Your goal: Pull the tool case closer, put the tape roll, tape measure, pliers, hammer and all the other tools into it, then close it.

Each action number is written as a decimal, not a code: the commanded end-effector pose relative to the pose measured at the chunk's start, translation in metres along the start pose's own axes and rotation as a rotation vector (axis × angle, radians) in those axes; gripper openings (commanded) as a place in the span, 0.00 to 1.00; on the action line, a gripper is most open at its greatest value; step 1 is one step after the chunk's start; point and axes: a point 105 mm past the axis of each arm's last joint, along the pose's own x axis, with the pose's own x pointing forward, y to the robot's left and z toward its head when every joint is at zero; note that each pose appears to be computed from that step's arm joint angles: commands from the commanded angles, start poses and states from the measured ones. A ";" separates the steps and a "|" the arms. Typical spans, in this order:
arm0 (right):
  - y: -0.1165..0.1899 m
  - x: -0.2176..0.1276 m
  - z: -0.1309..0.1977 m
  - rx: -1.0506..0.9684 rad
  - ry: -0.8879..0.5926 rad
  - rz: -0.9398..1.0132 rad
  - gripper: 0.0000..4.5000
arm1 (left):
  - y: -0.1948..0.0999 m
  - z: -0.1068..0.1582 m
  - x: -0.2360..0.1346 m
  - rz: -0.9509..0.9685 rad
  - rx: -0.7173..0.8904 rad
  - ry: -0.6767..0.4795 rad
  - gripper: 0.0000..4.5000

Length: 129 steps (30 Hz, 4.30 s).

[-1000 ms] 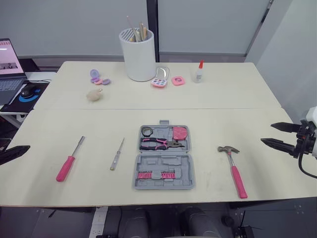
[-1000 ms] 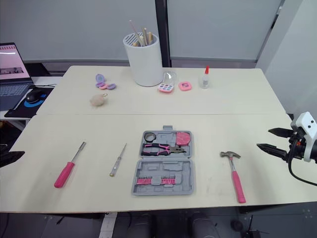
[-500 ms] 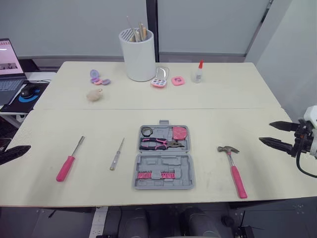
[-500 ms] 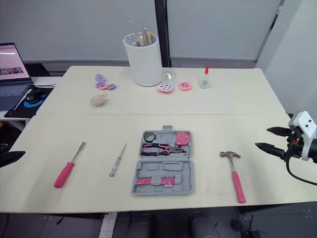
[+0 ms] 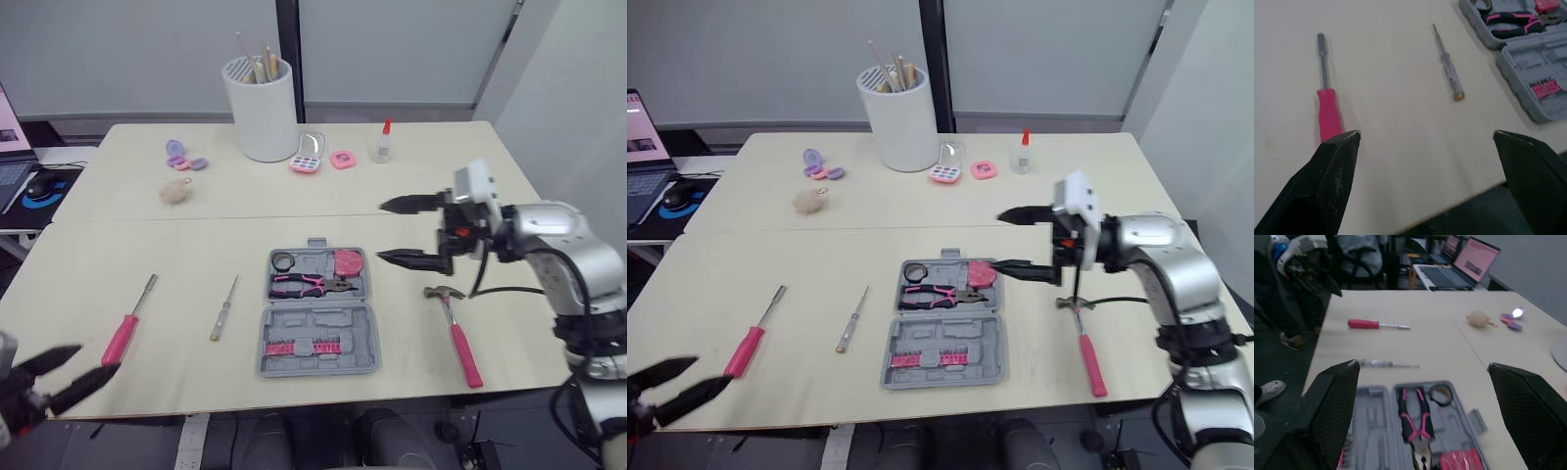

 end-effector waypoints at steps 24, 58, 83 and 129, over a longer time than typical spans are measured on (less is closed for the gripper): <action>0.013 0.016 -0.003 -0.044 0.023 0.096 0.99 | -0.079 0.027 0.090 0.122 0.101 -0.185 1.00; 0.026 0.011 -0.004 -0.017 0.067 0.014 0.99 | -0.073 0.018 0.208 0.269 0.027 -0.099 1.00; 0.026 0.010 -0.004 -0.014 0.069 0.003 1.00 | -0.058 0.009 0.210 0.338 0.018 -0.047 0.04; 0.041 -0.013 -0.037 0.000 0.269 -0.020 1.00 | -0.154 0.075 0.210 -0.801 0.984 0.014 0.04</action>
